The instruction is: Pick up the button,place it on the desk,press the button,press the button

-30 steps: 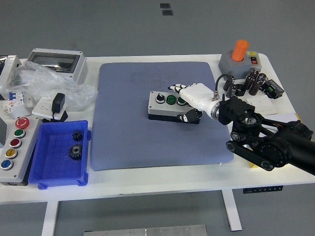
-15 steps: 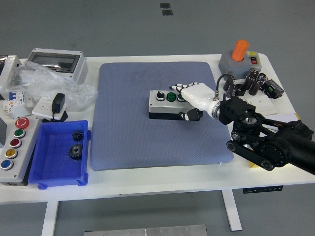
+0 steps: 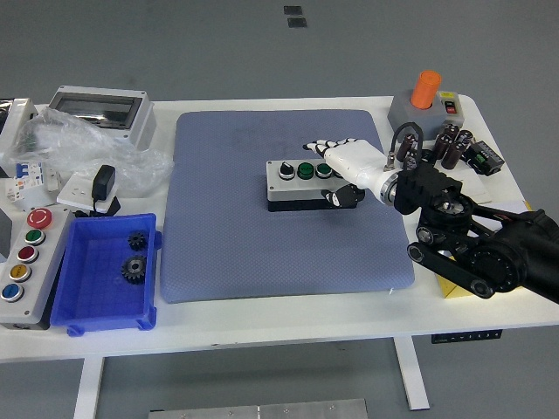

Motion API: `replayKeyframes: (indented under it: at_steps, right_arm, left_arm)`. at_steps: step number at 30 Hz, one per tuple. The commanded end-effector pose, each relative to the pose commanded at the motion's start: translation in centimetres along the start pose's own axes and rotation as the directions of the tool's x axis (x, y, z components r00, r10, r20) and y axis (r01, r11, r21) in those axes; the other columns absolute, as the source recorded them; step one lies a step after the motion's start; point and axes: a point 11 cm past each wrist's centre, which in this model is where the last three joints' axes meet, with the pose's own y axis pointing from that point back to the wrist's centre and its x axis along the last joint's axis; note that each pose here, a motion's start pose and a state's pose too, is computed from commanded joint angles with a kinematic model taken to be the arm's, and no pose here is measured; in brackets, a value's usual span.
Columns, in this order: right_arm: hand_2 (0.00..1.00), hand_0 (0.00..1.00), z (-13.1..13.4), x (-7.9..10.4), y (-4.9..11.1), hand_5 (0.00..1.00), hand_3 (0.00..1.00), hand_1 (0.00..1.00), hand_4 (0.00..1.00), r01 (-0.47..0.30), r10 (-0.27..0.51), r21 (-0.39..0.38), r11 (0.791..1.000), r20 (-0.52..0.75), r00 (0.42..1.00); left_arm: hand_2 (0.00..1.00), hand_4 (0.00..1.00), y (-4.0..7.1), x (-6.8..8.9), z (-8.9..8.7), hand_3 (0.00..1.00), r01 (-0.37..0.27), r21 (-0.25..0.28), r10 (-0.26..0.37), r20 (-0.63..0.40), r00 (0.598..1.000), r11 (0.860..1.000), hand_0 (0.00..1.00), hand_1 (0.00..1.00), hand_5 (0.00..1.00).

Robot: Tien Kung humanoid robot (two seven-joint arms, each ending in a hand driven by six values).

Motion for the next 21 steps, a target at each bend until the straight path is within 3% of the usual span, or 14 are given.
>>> replayKeyframes:
  at_steps: [5, 13, 17, 21]
  right_arm:
    - [0.998, 0.891, 0.7, 1.0, 0.7, 0.034, 0.998, 0.837, 0.678, -0.008, 0.009, -0.014, 1.0, 0.056, 0.998]
    - [0.998, 0.889, 2.8, 2.7, 3.2, 0.046, 0.998, 0.828, 0.688, 0.005, 0.015, -0.078, 0.997, 0.258, 0.966]
    - [0.998, 0.887, 4.1, 3.7, 4.3, 0.068, 0.998, 0.829, 0.697, -0.005, 0.043, -0.147, 0.989, 0.254, 0.966]
    - [0.998, 0.887, 4.0, 4.2, 4.5, 0.068, 0.998, 0.829, 0.697, -0.02, 0.063, -0.196, 0.98, 0.218, 0.974]
  left_arm:
    - [0.552, 0.63, 0.0, 0.0, 0.0, 0.615, 0.001, 0.0, -0.001, 0.0, 1.0, 1.0, 0.634, 0.633, 0.28]
    - [0.552, 0.629, 0.0, -0.2, 0.0, 0.614, 0.003, -0.002, -0.003, -0.001, 1.0, 1.0, 0.634, 0.633, 0.279]
    - [0.551, 0.627, 0.0, -0.1, -0.2, 0.614, 0.002, 0.001, -0.002, -0.001, 1.0, 1.0, 0.634, 0.633, 0.277]
    - [0.551, 0.627, 0.0, -0.1, -0.2, 0.614, 0.001, 0.004, -0.001, 0.0, 1.0, 1.0, 0.634, 0.633, 0.277]
